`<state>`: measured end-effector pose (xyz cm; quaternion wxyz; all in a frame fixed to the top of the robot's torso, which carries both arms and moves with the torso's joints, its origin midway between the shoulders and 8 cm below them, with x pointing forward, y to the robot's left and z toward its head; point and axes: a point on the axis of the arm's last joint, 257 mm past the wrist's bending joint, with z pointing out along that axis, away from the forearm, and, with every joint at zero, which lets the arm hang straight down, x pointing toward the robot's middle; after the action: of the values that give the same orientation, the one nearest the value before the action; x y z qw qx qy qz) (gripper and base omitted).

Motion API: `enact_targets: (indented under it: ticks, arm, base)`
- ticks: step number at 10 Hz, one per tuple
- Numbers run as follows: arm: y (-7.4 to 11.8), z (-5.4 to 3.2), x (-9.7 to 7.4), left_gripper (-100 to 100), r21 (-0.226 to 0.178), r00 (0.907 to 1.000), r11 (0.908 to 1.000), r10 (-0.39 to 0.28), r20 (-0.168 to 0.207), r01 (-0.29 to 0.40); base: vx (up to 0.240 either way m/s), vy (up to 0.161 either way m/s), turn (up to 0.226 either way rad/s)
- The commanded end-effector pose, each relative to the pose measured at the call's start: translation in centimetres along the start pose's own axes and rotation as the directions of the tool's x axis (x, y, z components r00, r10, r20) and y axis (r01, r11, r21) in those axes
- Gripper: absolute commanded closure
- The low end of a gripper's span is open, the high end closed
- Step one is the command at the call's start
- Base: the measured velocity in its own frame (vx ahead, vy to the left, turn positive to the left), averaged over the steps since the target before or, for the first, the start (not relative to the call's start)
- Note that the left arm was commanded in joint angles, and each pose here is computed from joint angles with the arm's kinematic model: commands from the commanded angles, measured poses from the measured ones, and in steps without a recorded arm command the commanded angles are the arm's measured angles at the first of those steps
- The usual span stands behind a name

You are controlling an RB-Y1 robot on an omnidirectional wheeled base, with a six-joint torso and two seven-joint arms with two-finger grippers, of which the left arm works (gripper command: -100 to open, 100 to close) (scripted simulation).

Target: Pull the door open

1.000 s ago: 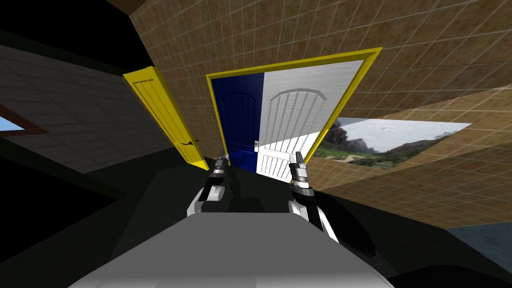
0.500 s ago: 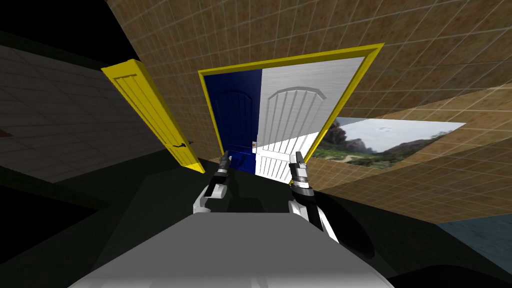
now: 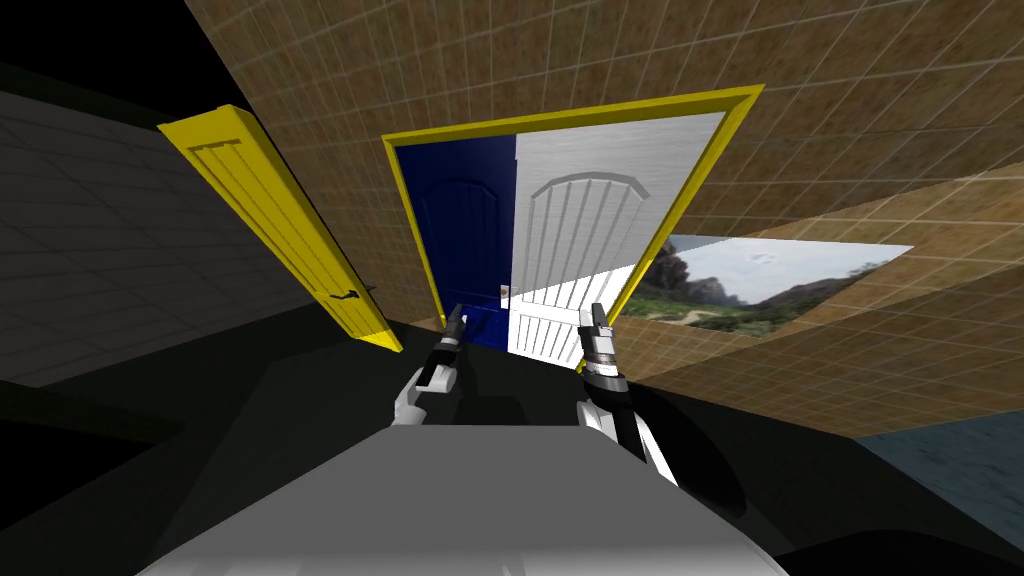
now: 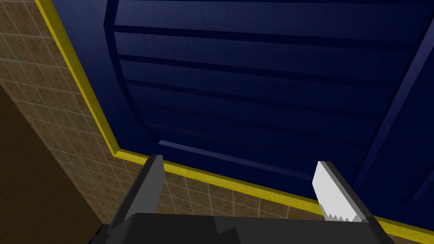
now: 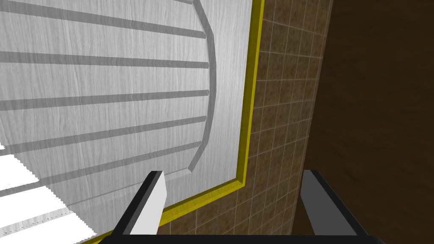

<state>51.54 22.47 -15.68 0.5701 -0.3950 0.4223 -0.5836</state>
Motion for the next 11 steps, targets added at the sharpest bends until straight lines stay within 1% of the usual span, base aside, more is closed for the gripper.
enact_targets:
  ticks: [1,4,8,9,10,11]
  arm:
    - [1.3,0.09,0.1,-100,-0.025,1.0,0.9997,-0.004,-0.005,0.004]
    - [4.1,0.56,0.4,-100,-0.081,0.9998,0.9967,-0.012,-0.017,0.01]
    - [7.4,1.01,0.8,-100,-0.15,0.9994,0.9886,-0.021,-0.029,0.016]
    - [8.1,1.09,0.9,-100,-0.166,0.9992,0.986,-0.023,-0.031,0.017]
    - [8.1,1.09,0.9,-100,-0.166,0.9992,0.986,-0.023,-0.031,0.017]
    - [8.8,1.16,1.0,-100,-0.181,0.9991,0.9833,-0.024,-0.034,0.018]
  base:
    - [0.055,-0.012,-0.052]
    - [0.109,-0.018,-0.074]
    - [0.101,-0.019,-0.064]
    - [0.098,-0.009,-0.065]
    - [0.064,0.0,-0.015]
    - [0.061,-0.007,-0.035]
